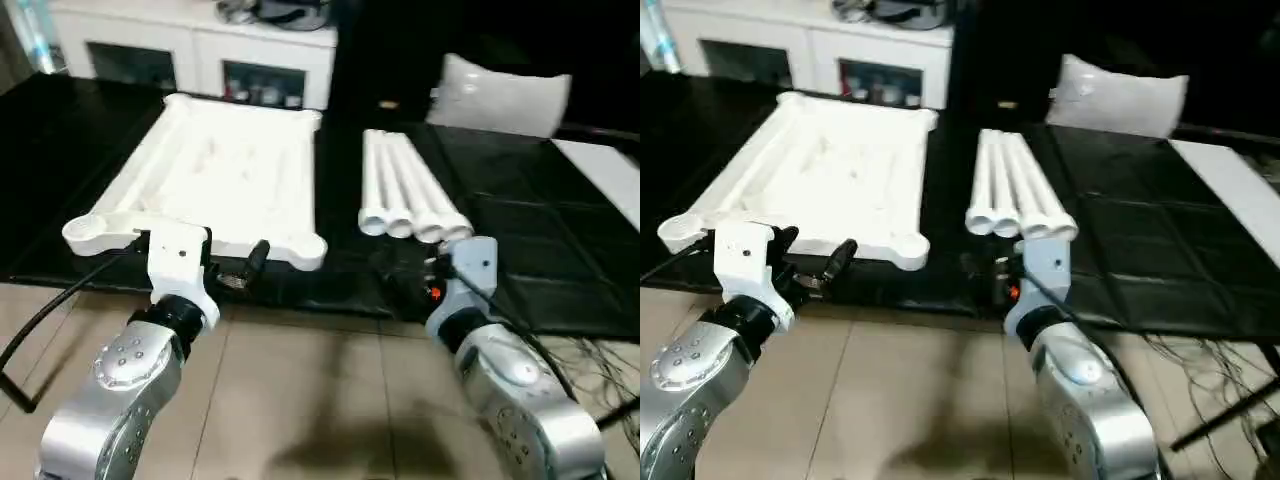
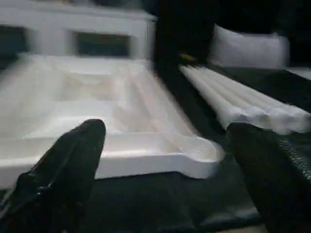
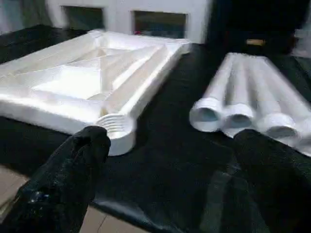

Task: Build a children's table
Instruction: Move to table

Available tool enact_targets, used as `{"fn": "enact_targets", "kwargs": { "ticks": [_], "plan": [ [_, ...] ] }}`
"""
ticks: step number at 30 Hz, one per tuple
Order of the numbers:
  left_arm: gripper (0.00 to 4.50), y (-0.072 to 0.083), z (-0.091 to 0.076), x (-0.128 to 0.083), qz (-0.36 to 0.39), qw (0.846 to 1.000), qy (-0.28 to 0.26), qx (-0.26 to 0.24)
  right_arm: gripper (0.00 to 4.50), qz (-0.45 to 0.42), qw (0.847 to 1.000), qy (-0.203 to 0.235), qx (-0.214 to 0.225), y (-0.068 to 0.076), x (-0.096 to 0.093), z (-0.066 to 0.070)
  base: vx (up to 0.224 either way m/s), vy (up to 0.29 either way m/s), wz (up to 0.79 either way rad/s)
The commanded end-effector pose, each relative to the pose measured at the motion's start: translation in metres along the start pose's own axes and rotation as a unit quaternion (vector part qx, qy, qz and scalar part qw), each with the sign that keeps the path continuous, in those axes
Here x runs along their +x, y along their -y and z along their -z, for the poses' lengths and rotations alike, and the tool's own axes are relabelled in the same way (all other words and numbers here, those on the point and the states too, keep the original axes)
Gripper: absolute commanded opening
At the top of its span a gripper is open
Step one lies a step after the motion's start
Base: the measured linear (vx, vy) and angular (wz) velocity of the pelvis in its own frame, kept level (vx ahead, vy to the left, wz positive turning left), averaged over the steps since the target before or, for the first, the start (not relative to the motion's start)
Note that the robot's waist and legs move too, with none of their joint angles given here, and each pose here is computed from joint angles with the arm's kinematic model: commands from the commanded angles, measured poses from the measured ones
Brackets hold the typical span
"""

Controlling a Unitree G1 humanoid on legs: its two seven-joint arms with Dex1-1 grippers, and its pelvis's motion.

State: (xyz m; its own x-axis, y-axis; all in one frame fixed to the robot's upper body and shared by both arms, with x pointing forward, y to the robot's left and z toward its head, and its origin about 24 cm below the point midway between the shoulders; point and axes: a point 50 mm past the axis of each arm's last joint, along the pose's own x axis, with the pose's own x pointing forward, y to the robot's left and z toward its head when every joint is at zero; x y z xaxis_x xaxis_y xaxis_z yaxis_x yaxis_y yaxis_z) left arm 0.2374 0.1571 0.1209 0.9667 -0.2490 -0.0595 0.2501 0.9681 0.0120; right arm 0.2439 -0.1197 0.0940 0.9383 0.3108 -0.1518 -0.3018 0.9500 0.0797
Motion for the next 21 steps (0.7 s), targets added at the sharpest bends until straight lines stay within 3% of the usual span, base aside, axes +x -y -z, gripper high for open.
{"fn": "enact_targets", "kwargs": {
  "ticks": [1, 10, 13, 21],
  "plan": [
    [4.45, 0.002, 0.002, 0.002, 0.004, 1.000, -0.008, 0.002, 4.50, -0.002, 1.000, -0.002, 0.002, -0.002, -0.001, 0.001, 0.220, -0.171, 0.18],
    [4.45, 0.007, 0.004, 0.004, 0.014, 1.000, -0.011, 0.007, 4.50, 0.002, 1.000, 0.001, -0.022, 0.001, -0.002, -0.001, 0.049, 0.026, 0.20],
    [4.45, 0.012, 0.008, 0.005, 0.033, 0.999, -0.015, 0.006, 4.50, 0.003, 0.999, 0.008, -0.045, 0.001, -0.002, -0.004, 0.110, -0.032, -0.03],
    [4.45, 0.027, 0.008, 0.009, 0.080, 0.997, -0.012, 0.015, 4.50, 0.033, 0.999, 0.015, -0.039, 0.010, -0.005, -0.009, 0.155, 0.011, -0.27]
  ]
}}
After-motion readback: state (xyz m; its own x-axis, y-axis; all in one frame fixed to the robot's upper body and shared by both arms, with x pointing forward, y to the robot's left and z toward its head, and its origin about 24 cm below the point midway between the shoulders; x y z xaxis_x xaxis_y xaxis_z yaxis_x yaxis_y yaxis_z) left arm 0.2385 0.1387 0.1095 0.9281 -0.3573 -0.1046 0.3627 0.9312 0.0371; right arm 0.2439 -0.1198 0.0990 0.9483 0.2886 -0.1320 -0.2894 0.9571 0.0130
